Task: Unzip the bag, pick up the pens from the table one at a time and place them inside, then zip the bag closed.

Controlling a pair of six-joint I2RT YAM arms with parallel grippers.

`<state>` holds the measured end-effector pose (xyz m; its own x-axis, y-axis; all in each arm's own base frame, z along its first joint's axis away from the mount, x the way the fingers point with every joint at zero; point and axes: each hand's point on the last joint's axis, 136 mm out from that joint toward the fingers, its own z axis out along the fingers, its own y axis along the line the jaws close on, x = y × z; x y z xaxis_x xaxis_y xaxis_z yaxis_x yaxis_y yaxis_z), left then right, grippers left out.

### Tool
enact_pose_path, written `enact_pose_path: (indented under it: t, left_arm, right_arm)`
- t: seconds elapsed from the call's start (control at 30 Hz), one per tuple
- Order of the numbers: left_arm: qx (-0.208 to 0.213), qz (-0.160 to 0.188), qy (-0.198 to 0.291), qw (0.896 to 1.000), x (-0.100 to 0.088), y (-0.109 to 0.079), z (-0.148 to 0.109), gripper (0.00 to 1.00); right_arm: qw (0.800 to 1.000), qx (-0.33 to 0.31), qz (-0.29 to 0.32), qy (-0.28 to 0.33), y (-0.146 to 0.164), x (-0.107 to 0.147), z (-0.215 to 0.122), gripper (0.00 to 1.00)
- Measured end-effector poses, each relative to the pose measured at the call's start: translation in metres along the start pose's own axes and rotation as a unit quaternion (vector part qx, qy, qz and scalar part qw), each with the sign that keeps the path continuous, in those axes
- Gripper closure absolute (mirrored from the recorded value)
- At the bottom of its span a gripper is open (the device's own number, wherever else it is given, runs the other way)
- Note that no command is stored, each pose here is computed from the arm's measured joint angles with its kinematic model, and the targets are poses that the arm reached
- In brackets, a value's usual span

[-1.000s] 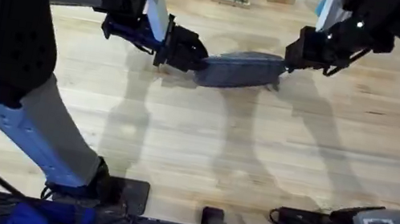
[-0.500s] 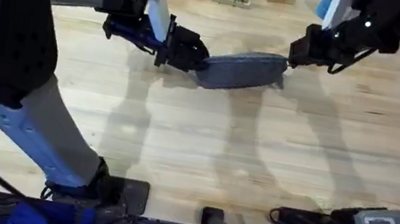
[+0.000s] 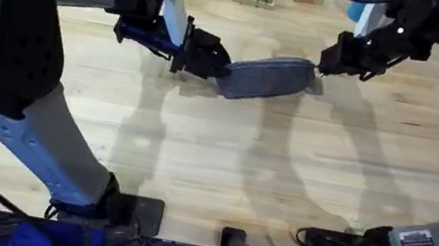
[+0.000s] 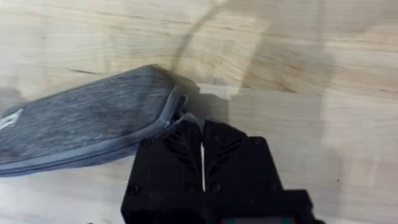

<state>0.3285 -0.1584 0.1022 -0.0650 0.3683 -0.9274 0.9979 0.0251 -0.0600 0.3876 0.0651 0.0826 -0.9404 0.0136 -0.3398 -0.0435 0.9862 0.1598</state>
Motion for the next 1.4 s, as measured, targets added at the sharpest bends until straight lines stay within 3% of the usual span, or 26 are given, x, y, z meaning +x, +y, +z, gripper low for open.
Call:
enact_pose_path:
  t: [0.83,1.0,1.17,1.23,1.4]
  left_arm:
    - [0.0,-0.001,0.0,1.0,0.0,0.0,0.0,0.962]
    - [-0.003,-0.003,0.004,1.0,0.002,0.001,-0.003,0.962]
    - [-0.004,-0.005,0.004,1.0,0.003,0.001,-0.003,0.962]
    - [-0.004,-0.005,0.004,1.0,0.003,0.001,-0.003,0.962]
    - [-0.004,-0.005,0.004,1.0,0.003,0.001,-0.003,0.962]
  right_arm:
    - [1.0,0.009,-0.002,0.0,-0.015,-0.003,0.006,0.969]
    - [0.998,0.06,0.011,-0.008,-0.044,-0.006,0.004,0.796]
    - [0.996,0.086,0.02,-0.008,-0.059,-0.006,0.003,0.08]
    - [0.996,0.088,0.017,-0.008,-0.059,-0.006,0.003,0.013]
    - [0.996,0.092,0.017,-0.008,-0.06,-0.006,0.003,0.006]
